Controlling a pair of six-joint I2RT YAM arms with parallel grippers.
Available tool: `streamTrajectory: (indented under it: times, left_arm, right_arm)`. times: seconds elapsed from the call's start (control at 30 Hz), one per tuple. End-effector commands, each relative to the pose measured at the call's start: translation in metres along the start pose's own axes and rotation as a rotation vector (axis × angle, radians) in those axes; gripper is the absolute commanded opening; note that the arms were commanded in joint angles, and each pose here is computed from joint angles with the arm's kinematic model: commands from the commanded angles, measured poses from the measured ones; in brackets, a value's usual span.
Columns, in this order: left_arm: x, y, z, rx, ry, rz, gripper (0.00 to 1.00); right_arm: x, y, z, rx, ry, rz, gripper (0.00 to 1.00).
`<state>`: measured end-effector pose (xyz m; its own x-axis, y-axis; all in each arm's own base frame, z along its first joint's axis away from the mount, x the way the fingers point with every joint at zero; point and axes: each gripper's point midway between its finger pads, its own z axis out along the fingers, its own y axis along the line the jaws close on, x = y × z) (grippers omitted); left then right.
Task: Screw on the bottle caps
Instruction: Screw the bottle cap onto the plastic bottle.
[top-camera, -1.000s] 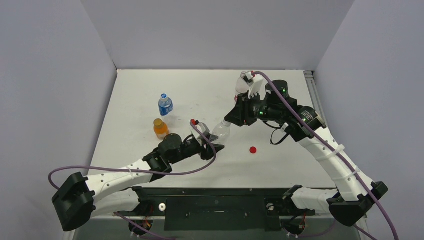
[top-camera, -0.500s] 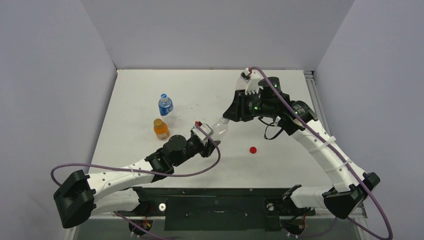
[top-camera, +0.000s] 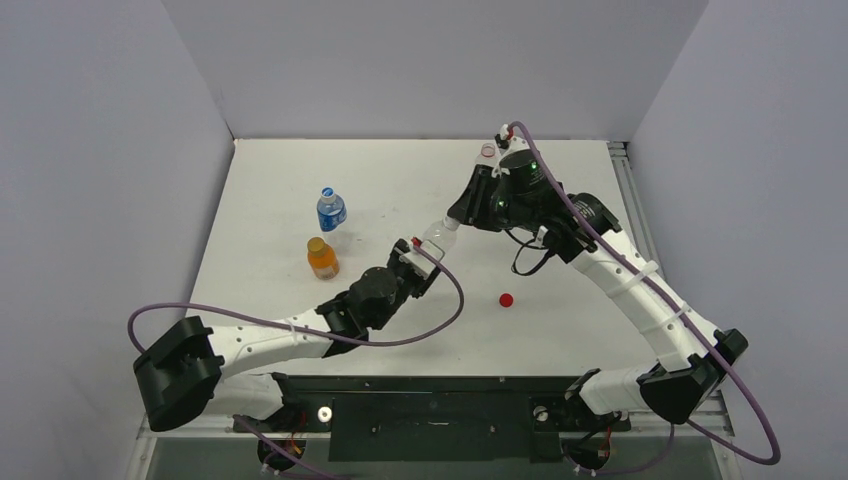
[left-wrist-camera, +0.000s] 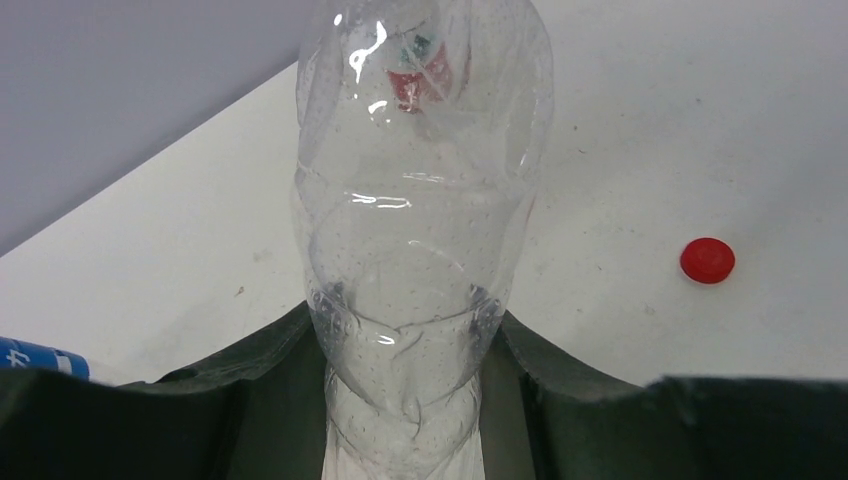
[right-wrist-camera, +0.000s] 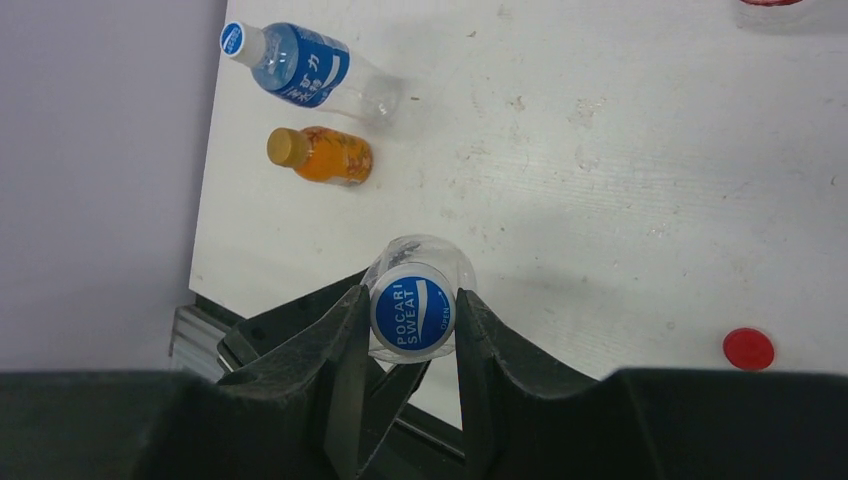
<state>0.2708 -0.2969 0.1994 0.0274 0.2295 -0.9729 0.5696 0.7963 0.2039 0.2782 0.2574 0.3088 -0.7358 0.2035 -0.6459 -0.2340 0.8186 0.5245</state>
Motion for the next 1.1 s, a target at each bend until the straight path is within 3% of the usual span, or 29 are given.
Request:
streamTrajectory:
  times: [0.0,0.2,0.63,0.9,1.07]
  left_arm:
    - [-0.096,0.04,0.007,-0.205,-0.28,-0.135,0.0]
    - [-0.088,0.041,0.016,-0.248,-0.264,-0.109,0.0]
    - [-0.071,0.033,0.017,-0.217,-0.257,-0.086,0.0]
    - [-0.06,0.025,0.018,-0.173,-0.24,-0.067,0.0]
    - [-0.054,0.021,0.02,-0.158,-0.227,-0.081,0.0]
  right_arm:
    - [0.022,-0.012,0.002,0.118,0.083,0.09,0.02]
    - [0.015,-0.006,0.002,0.148,0.071,0.125,0.04]
    - [0.006,-0.001,-0.005,0.168,0.101,0.082,0.28]
    - [0.008,-0.006,-0.011,0.192,0.122,0.045,0.36]
    - [0.005,-0.005,-0.015,0.19,0.11,0.035,0.48]
